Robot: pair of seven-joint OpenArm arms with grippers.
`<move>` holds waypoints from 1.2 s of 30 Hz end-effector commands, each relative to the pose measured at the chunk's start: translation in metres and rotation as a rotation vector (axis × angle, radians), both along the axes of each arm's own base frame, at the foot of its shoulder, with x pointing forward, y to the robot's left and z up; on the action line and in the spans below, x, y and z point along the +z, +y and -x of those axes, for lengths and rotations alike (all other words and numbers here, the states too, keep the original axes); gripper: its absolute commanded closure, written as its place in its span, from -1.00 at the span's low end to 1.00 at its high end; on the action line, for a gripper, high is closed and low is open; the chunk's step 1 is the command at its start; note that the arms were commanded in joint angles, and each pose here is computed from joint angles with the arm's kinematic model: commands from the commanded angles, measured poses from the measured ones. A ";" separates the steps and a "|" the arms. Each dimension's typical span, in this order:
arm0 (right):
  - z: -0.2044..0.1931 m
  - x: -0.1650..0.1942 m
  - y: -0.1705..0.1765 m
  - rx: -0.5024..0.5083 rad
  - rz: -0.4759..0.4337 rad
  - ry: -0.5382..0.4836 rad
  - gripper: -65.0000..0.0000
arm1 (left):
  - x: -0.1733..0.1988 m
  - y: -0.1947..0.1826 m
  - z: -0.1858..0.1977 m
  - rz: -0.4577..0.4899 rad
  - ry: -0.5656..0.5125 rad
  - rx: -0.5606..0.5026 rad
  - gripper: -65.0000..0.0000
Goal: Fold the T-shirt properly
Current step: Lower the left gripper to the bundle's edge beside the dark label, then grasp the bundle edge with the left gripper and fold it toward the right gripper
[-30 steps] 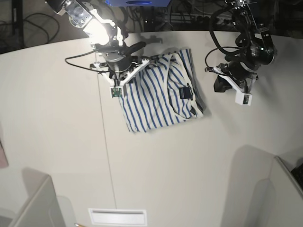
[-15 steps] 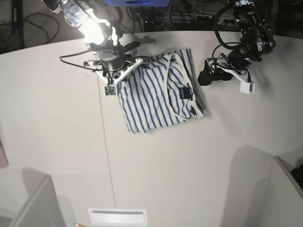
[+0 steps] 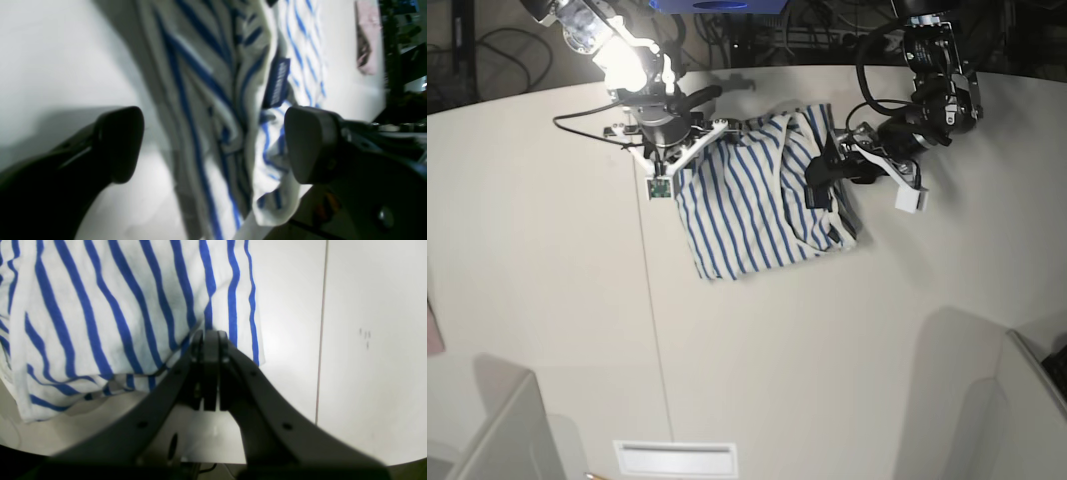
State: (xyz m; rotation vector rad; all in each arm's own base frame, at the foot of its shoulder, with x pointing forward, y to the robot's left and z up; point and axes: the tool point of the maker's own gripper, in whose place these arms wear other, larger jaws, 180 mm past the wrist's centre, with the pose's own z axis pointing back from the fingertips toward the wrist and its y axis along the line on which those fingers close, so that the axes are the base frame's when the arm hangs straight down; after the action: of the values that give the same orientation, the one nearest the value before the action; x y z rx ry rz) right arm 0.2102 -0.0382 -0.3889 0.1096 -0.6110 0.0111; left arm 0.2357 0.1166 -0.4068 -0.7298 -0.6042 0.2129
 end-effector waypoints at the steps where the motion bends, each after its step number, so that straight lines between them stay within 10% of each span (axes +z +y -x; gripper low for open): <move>1: -0.007 0.010 0.000 -0.004 -0.006 -0.045 1.00 | 0.000 0.001 -0.002 -0.003 0.001 0.004 -1.00; 14: -0.019 0.013 -0.049 -0.139 0.039 -0.067 1.00 | -0.021 -0.021 0.000 0.048 0.137 0.024 -1.00; 22: -0.018 0.010 -0.096 -0.279 0.083 -0.059 1.00 | -0.020 -0.036 -0.012 -0.003 0.205 -0.038 1.00; 36: 0.002 0.009 -0.161 -0.447 0.172 -0.081 1.00 | -0.010 -0.056 -0.034 -0.366 0.135 -0.514 1.00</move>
State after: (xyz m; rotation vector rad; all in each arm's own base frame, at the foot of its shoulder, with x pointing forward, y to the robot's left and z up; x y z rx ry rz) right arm 0.2005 -0.1945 -0.3906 -0.1828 -0.6506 -0.3711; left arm 0.2625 0.0578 -0.4233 -0.4923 -0.2788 -0.3132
